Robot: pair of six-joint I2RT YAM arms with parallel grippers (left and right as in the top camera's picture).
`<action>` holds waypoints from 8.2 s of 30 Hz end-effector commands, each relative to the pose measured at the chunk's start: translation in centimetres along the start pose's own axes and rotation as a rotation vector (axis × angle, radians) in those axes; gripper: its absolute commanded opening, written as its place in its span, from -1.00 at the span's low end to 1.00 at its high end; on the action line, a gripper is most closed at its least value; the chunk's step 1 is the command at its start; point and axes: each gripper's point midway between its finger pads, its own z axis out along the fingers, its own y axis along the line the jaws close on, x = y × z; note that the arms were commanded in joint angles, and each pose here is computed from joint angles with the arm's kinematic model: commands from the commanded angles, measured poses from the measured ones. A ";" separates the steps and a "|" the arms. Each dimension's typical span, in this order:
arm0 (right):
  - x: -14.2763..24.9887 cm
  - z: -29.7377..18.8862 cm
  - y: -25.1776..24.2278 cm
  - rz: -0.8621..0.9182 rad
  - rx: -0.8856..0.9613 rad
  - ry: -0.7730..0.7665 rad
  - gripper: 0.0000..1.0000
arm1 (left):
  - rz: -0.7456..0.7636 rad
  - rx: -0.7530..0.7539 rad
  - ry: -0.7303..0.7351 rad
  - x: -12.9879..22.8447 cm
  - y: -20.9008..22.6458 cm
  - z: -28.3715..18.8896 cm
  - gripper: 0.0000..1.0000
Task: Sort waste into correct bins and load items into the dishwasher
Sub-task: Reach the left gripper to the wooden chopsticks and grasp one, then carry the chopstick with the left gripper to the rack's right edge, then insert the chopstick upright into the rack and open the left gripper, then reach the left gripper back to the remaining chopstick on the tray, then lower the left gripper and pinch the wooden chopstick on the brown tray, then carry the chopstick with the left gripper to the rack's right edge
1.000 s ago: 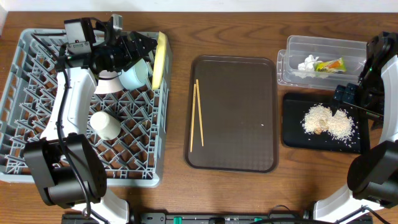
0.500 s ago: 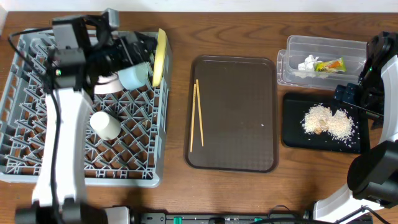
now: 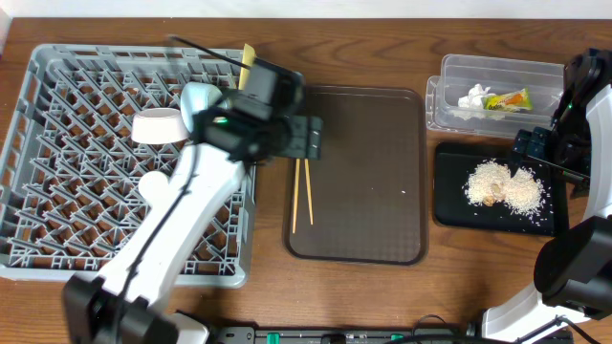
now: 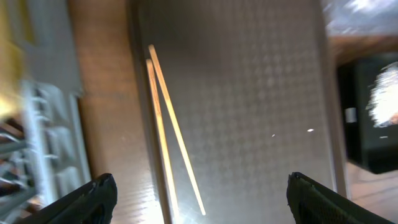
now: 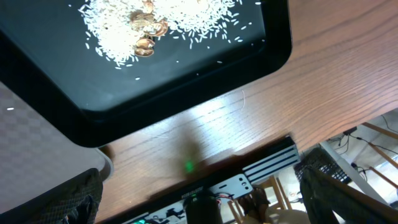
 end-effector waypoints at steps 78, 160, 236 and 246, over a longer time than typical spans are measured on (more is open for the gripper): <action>-0.3 0.1 0.1 0.010 -0.013 -0.001 0.98 | -0.078 -0.287 0.192 5.9 9.1 -5.3 -0.88; -0.1 0.1 0.1 0.009 -0.011 0.006 0.98 | 0.213 -0.054 0.186 8.5 0.4 9.4 0.11; -0.1 0.1 0.2 0.006 -0.018 0.008 0.99 | 0.056 -0.152 -0.005 6.4 2.7 0.5 -0.88; -0.1 0.1 0.2 0.006 -0.018 0.008 0.99 | -0.120 -0.373 0.051 8.0 11.4 -3.2 -0.88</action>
